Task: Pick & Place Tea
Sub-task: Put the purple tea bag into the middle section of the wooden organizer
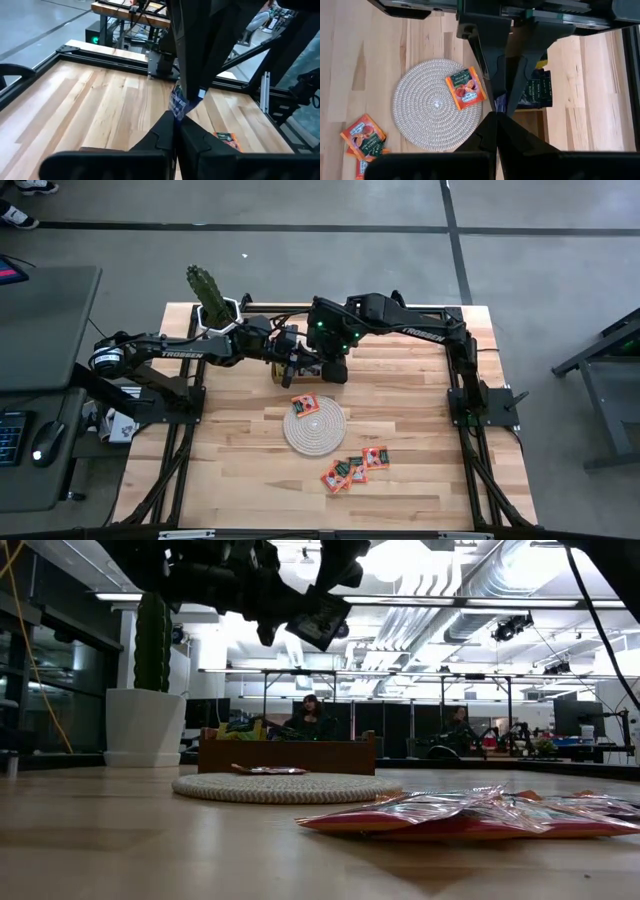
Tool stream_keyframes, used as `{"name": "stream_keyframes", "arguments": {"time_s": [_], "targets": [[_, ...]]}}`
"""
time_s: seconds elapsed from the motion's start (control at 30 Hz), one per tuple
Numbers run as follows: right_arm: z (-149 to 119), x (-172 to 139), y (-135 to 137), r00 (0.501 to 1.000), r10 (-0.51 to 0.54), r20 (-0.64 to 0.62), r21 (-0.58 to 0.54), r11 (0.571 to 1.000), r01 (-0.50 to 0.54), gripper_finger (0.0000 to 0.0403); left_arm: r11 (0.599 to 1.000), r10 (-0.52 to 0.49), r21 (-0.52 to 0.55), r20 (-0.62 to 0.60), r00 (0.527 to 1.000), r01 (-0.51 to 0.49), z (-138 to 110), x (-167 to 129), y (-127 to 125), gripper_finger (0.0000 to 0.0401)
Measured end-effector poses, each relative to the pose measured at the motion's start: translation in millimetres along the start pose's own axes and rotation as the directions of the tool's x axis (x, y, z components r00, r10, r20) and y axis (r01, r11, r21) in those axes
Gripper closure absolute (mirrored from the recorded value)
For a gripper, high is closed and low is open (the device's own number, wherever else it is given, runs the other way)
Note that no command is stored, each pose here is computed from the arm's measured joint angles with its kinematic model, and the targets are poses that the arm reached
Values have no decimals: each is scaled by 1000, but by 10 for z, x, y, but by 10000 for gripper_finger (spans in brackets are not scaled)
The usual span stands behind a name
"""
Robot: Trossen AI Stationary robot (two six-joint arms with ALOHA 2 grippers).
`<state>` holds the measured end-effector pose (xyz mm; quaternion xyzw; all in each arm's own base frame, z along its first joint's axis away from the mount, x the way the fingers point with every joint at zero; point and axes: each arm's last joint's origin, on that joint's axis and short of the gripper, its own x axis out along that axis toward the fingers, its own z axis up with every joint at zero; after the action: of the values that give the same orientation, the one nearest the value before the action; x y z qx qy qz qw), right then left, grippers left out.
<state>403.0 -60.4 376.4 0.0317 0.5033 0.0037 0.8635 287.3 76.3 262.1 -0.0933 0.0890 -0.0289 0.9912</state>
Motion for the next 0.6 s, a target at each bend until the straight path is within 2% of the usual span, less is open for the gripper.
{"name": "stream_keyframes", "arguments": {"time_s": [0.4,0.53,0.6], "targets": [[-49,-81,-114,982,-184,-32,137,973,186,403,998,65,28,-8,998,-64,-19,-6,19,401],[-136,-261,-202,955,-289,-66,190,936,297,403,994,100,-25,-82,992,-102,-306,-32,54,401],[-159,-369,-236,945,-322,-53,213,921,326,403,994,97,-49,-58,994,-100,-418,-74,51,401]]}}
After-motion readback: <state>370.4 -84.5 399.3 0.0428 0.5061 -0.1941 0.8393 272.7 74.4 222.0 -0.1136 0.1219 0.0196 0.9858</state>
